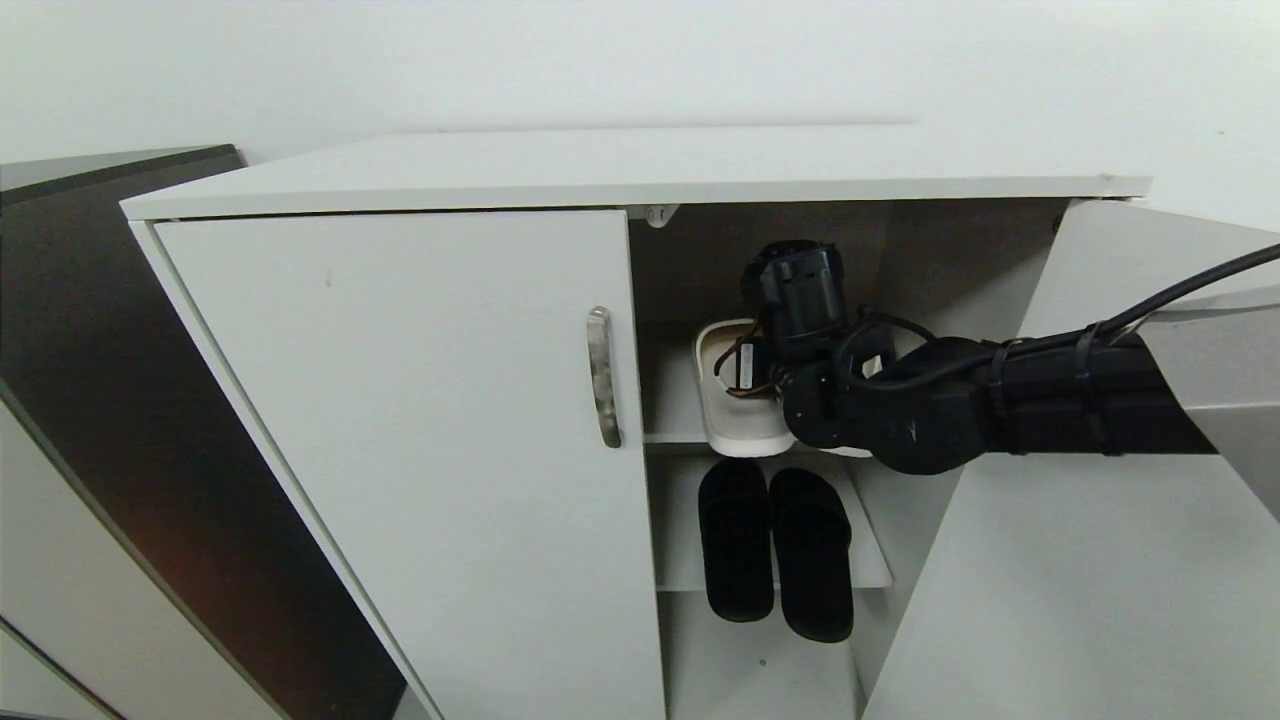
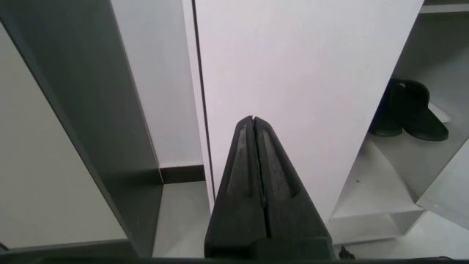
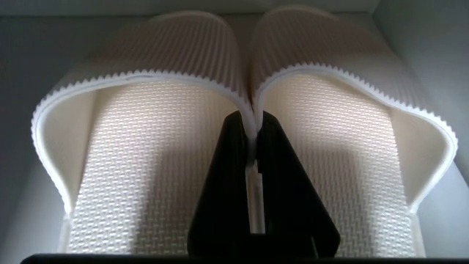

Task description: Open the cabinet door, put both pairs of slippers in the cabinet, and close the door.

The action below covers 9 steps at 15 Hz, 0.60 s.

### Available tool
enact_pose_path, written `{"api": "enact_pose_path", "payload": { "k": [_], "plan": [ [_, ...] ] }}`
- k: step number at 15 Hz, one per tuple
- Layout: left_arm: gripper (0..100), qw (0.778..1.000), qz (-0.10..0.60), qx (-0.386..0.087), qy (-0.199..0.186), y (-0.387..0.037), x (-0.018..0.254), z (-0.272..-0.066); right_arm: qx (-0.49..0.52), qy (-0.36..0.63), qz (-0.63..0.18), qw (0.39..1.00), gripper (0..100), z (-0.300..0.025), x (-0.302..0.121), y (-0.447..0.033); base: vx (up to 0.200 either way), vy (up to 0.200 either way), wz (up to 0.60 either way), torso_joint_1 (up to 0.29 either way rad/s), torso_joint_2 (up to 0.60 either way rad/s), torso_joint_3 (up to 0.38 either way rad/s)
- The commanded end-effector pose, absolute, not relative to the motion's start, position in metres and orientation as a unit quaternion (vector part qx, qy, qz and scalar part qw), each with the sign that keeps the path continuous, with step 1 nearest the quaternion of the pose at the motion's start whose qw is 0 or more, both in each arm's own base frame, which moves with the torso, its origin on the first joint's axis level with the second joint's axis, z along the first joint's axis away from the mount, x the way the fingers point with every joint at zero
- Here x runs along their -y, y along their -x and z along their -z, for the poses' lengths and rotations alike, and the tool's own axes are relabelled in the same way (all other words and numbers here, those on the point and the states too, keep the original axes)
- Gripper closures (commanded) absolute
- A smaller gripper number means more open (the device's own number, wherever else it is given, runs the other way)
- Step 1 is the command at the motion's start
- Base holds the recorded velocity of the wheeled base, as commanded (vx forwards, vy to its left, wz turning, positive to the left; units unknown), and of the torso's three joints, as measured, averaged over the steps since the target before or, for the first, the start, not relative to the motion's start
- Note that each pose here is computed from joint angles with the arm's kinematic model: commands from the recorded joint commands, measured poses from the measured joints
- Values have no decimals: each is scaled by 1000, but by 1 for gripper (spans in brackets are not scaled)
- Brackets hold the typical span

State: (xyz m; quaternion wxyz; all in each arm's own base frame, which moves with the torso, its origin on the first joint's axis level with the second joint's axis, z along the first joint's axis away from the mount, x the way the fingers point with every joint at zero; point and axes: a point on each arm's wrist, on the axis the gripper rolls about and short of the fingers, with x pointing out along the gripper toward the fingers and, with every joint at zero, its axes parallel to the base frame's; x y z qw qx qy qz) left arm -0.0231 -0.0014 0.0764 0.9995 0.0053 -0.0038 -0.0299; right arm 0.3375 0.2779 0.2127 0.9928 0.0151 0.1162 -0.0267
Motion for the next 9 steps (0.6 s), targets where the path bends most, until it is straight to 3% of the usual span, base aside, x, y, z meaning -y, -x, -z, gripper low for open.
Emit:
{"api": "enact_pose_path", "payload": {
  "k": [1,4,5,9],
  "plan": [
    [100,1000,30,3,-5,23,1,-76,-118,-13,27,993,100,-211,-278,-338,0,0,0,0,0,0],
    [100,1000,30,3,-5,23,1,-76,-120,-12,27,992,100,-208,-279,-338,0,0,0,0,0,0],
    [100,1000,30,3,-5,23,1,-76,-120,-12,27,992,0,-208,-279,-338,0,0,0,0,0,0],
    [100,1000,30,3,-5,23,1,-76,-121,-13,28,992,0,-208,-279,-338,0,0,0,0,0,0]
  ]
}}
